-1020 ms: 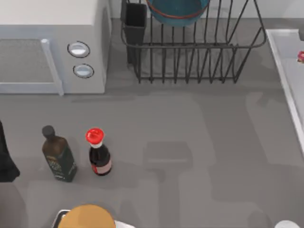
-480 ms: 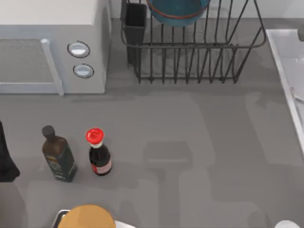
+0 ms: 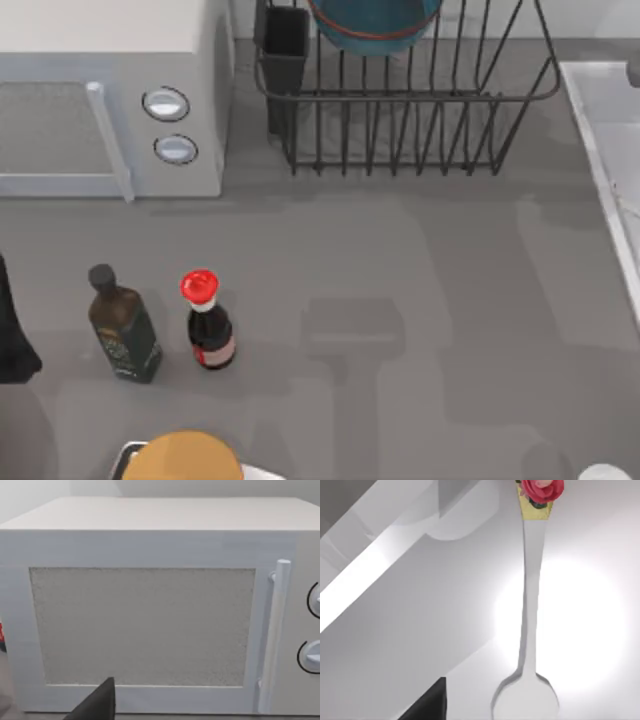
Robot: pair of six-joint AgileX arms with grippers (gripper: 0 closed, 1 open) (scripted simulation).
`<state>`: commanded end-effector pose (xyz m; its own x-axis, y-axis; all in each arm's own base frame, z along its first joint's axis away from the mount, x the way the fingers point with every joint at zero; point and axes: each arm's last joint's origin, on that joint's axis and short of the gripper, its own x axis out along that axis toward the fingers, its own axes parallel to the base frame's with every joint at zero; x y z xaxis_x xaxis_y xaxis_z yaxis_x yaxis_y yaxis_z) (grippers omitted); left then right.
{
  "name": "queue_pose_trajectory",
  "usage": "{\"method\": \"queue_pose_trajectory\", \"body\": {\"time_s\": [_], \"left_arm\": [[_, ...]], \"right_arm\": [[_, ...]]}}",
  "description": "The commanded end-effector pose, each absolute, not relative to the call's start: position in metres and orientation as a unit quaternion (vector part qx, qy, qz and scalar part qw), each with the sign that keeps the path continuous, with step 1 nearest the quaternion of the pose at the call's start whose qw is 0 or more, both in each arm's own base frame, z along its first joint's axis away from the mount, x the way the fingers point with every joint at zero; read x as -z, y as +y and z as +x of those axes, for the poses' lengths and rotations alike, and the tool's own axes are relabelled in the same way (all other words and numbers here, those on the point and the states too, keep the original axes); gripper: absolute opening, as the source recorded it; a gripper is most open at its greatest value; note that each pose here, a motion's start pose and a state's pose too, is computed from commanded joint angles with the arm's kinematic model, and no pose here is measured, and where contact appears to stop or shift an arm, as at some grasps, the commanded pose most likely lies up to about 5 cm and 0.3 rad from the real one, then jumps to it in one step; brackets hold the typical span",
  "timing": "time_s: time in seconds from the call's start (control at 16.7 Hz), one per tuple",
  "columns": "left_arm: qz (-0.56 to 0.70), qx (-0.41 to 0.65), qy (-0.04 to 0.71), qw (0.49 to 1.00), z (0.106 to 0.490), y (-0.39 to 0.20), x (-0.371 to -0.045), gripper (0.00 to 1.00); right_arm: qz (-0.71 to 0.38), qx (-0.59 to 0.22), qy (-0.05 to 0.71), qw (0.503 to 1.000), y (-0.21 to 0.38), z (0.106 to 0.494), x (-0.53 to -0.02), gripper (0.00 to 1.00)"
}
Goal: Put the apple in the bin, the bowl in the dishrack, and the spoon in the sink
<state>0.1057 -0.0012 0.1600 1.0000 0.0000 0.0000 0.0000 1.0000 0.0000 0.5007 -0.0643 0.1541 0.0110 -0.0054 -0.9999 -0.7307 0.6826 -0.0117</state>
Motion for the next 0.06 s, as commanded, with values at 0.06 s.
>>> {"method": "queue_pose_trajectory", "body": {"time_s": [0.06], "left_arm": [[0.0, 0.0, 0.0, 1.0, 0.1057, -0.0012, -0.16, 1.0]], "right_arm": [[-0.285, -0.278, 0.646, 0.651, -0.0643, 0.5007, -0.1541, 1.0]]}}
